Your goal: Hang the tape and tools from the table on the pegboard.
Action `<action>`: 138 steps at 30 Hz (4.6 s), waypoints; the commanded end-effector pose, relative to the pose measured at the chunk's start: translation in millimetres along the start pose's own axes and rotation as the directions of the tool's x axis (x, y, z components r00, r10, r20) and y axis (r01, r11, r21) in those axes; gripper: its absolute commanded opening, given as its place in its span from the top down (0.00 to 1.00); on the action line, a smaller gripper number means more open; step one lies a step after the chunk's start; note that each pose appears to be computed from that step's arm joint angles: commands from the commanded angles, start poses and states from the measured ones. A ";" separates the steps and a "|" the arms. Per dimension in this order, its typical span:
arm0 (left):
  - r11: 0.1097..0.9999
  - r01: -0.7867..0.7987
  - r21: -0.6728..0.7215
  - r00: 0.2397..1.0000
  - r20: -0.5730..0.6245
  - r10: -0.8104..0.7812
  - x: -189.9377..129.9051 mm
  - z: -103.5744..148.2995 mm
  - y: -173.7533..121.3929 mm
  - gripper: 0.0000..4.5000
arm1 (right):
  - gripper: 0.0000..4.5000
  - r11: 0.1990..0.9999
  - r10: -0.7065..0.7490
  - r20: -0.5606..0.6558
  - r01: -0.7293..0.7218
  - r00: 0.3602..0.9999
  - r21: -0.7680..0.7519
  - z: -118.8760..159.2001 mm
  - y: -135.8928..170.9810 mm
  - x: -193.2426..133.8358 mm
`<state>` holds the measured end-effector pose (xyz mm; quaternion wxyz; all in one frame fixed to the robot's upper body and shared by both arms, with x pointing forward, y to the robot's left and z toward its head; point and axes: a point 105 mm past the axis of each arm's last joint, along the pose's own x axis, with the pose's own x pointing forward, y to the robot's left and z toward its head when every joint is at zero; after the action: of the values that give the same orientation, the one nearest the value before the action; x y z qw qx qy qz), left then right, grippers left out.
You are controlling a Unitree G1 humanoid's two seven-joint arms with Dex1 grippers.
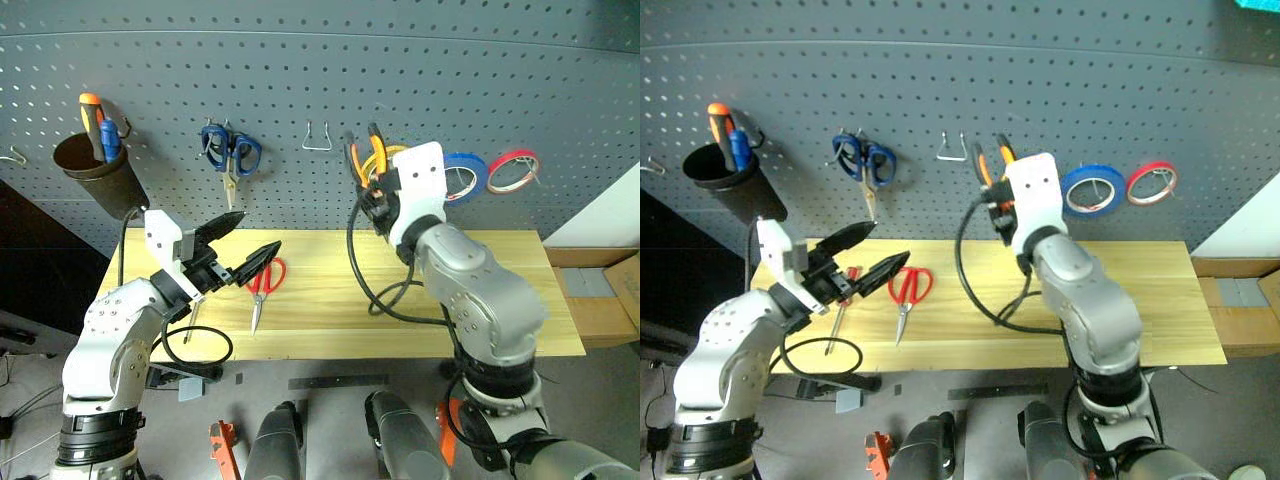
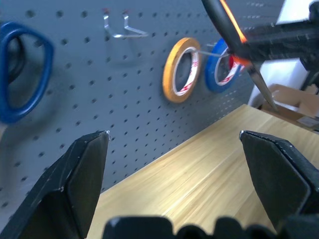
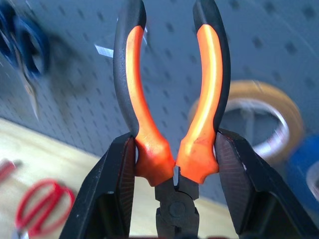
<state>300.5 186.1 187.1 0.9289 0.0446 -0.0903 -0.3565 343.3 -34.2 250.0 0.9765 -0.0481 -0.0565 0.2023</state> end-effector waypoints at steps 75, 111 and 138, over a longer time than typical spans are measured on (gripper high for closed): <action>0.991 -0.034 0.132 0.989 0.148 0.014 29.6 34.8 6.0 0.00 | 0.59 0.948 -0.212 0.312 0.273 0.926 -0.166 -17.8 -30.4 107.1; 0.988 -0.125 0.096 0.992 0.027 0.123 28.9 -2.2 3.7 0.00 | 0.00 0.969 0.219 0.406 -0.248 0.887 0.018 92.8 0.1 38.0; 0.833 -0.551 0.041 0.580 -0.699 0.418 10.0 -168.7 16.0 0.00 | 0.00 0.786 0.591 -0.277 -0.618 0.758 -0.015 -70.5 39.5 -55.2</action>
<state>347.7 199.4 22.2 0.9557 0.0556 0.2847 -0.0501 287.3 -28.1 159.5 0.8529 -0.1203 0.1086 0.4963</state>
